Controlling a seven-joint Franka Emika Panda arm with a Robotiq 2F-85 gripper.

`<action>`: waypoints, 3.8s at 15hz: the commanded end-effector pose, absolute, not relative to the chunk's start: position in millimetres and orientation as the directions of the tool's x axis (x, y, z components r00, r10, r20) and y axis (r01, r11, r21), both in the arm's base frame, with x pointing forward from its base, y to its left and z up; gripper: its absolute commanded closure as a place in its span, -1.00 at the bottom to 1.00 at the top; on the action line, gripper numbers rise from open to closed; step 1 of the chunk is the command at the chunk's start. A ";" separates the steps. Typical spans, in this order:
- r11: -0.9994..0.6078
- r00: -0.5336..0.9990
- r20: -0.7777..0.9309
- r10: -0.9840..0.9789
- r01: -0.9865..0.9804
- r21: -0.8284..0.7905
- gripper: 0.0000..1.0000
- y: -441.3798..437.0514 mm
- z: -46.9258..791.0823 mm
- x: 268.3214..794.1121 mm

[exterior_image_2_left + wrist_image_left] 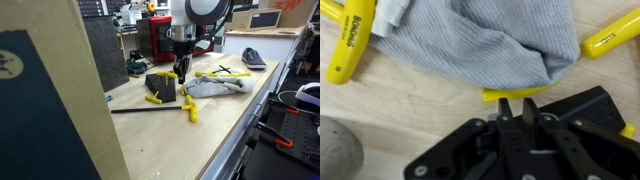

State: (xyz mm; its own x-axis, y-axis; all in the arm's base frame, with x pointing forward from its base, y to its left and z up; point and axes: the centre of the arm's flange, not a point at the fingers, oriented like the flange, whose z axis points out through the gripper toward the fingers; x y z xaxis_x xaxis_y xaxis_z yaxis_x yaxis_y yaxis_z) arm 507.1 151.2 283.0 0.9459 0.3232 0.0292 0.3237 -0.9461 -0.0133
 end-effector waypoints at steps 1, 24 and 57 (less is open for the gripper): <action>-0.950 0.951 -0.006 0.309 0.308 -0.040 -0.05 160.3 287.7 506.7; -0.989 0.983 -0.114 0.141 0.137 -0.049 0.33 165.6 256.6 512.8; -0.986 0.977 -0.134 0.165 0.165 -0.015 0.34 143.2 243.3 517.9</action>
